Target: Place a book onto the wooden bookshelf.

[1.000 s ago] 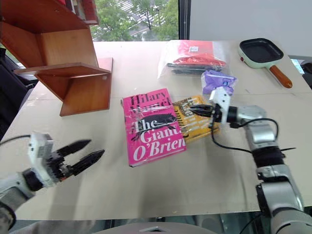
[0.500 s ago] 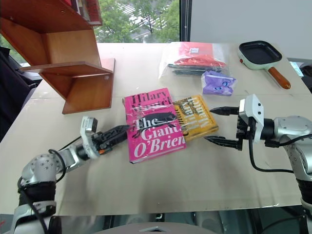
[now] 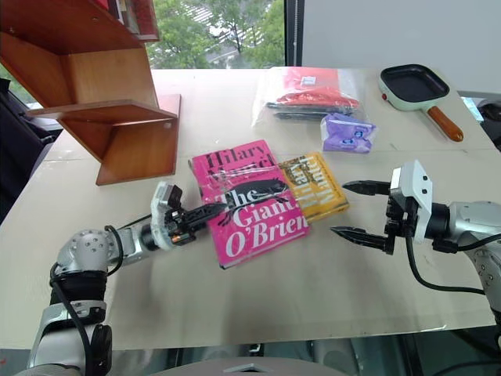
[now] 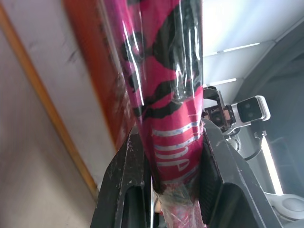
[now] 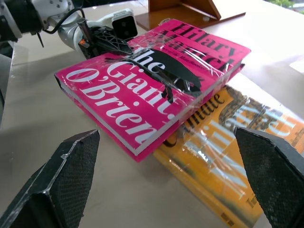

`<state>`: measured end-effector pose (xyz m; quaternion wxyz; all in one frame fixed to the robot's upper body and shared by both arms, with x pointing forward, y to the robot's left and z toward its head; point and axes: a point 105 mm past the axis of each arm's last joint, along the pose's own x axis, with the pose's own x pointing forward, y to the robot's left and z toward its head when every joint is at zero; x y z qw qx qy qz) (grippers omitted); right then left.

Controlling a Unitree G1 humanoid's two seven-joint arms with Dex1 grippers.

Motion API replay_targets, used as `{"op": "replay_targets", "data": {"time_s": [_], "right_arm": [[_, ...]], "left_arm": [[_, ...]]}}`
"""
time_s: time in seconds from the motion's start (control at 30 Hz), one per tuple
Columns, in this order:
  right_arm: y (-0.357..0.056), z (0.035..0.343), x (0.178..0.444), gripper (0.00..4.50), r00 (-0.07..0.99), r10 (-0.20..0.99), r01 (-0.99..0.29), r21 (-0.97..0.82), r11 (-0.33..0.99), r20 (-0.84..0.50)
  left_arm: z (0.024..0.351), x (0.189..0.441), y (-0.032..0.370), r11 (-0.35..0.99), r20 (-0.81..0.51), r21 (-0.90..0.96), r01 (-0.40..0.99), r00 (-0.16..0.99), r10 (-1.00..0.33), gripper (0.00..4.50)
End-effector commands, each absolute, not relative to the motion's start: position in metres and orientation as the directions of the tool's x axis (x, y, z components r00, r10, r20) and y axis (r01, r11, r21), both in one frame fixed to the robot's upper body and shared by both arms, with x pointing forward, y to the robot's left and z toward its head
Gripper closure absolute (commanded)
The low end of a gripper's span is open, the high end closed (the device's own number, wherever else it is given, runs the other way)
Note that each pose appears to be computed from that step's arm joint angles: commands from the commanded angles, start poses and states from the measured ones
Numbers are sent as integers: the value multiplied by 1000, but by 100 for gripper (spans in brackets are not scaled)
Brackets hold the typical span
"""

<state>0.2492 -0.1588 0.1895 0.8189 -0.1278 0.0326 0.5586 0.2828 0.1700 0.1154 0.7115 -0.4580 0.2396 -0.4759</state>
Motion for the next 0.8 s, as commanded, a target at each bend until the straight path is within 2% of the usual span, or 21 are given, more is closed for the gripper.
{"op": "replay_targets", "data": {"time_s": [0.03, 0.13, 0.17, 0.23, 0.27, 0.33, 0.43, 0.5, 0.6, 0.7, 0.8], "right_arm": [[-160, 199, 258, 0, 369, 916, -921, -194, 338, -158], [-162, 203, 273, 0, 375, 920, -916, -198, 350, -110], [-164, 207, 284, 0, 387, 920, -904, -224, 364, -62], [-166, 214, 299, 0, 397, 918, -885, -261, 386, 13], [-168, 218, 307, 0, 402, 914, -878, -257, 403, 58], [-169, 225, 315, 0, 395, 910, -879, -238, 413, 122], [-166, 239, 318, 0, 316, 920, -900, -232, 368, 232], [-161, 246, 321, 0, 247, 932, -927, -215, 307, 266], [-156, 259, 325, 0, 175, 926, -949, -192, 249, 336], [-150, 270, 325, 0, 98, 919, -975, -148, 166, 383], [-142, 271, 322, 0, 28, 929, -989, -126, 80, 369]], "left_arm": [[180, 270, 178, 322, 89, -581, 747, 452, -888, 386], [211, 268, 175, 520, 1, -274, 809, 541, -841, 386], [234, 270, 173, 593, -3, -84, 801, 595, -804, 386], [262, 270, 166, 651, -7, 204, 732, 666, -746, 386], [270, 269, 161, 631, -56, 379, 677, 698, -714, 386], [275, 268, 155, 545, -123, 586, 599, 731, -671, 386], [309, 269, 151, 453, -60, 790, 413, 788, -613, 386], [338, 270, 157, 304, -7, 931, 202, 842, -539, 386], [360, 270, 167, 129, 35, 991, 27, 891, -452, 386], [359, 274, 191, 11, 37, 999, -36, 938, -346, 386], [355, 275, 218, -124, 29, 991, -58, 975, -219, 386]]}}
